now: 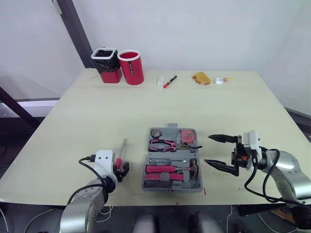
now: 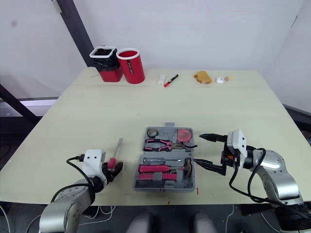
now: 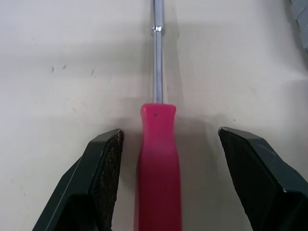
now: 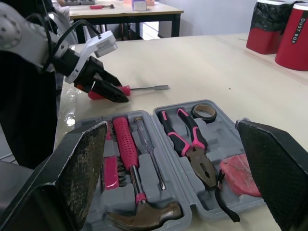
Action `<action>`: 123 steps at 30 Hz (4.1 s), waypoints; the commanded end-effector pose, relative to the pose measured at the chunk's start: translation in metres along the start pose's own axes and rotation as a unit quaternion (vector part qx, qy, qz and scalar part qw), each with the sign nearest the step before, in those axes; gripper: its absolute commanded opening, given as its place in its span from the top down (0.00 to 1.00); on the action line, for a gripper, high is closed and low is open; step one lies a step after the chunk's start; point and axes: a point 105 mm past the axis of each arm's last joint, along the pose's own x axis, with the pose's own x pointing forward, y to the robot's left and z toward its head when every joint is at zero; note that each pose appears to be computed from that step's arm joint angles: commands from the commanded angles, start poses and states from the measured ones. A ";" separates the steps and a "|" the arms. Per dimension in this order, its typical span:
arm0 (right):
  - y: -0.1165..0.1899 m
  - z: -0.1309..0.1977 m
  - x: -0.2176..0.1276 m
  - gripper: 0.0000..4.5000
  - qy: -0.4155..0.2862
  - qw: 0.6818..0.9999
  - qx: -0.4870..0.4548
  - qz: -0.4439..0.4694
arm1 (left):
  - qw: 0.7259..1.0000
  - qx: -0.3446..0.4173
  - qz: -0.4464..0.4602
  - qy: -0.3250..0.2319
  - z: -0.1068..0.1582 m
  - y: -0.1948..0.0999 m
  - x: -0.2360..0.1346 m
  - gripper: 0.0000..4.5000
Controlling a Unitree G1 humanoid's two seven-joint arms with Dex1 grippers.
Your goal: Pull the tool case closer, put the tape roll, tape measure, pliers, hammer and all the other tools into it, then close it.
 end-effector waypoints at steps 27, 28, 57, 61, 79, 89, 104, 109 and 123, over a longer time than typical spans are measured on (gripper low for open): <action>-0.001 0.016 0.003 0.00 -0.012 1.000 -0.025 -0.002 | 0.999 0.017 0.023 -0.032 -0.007 0.009 0.007 0.87; -0.001 0.016 0.004 0.00 -0.012 1.000 -0.024 -0.001 | 0.999 0.018 0.025 -0.035 -0.005 0.010 0.007 0.87; 0.018 0.012 -0.027 0.00 0.002 1.000 0.005 0.028 | 0.827 0.361 -0.423 -0.082 0.094 -0.055 -0.033 0.87; 0.017 0.012 -0.026 0.00 0.002 1.000 0.003 0.018 | 0.789 0.384 -0.474 -0.075 0.088 -0.082 -0.036 0.87; 0.023 -0.001 -0.037 0.00 0.019 1.000 0.007 0.001 | 0.698 0.442 -0.560 0.067 0.028 -0.135 -0.053 0.87; 0.026 -0.007 -0.041 0.00 0.032 0.999 0.016 0.011 | 0.712 0.435 -0.539 0.115 0.018 -0.147 -0.047 0.87; 0.024 -0.007 -0.048 0.00 0.046 0.999 0.010 0.015 | 0.695 0.444 -0.552 0.123 0.014 -0.156 -0.040 0.87; 0.025 -0.008 -0.047 0.00 0.045 0.999 0.011 0.013 | 0.699 0.444 -0.545 0.129 0.014 -0.151 -0.039 0.87; 0.025 -0.009 -0.046 0.00 0.043 0.999 0.006 0.009 | 0.698 0.438 -0.550 0.131 0.008 -0.156 -0.034 0.87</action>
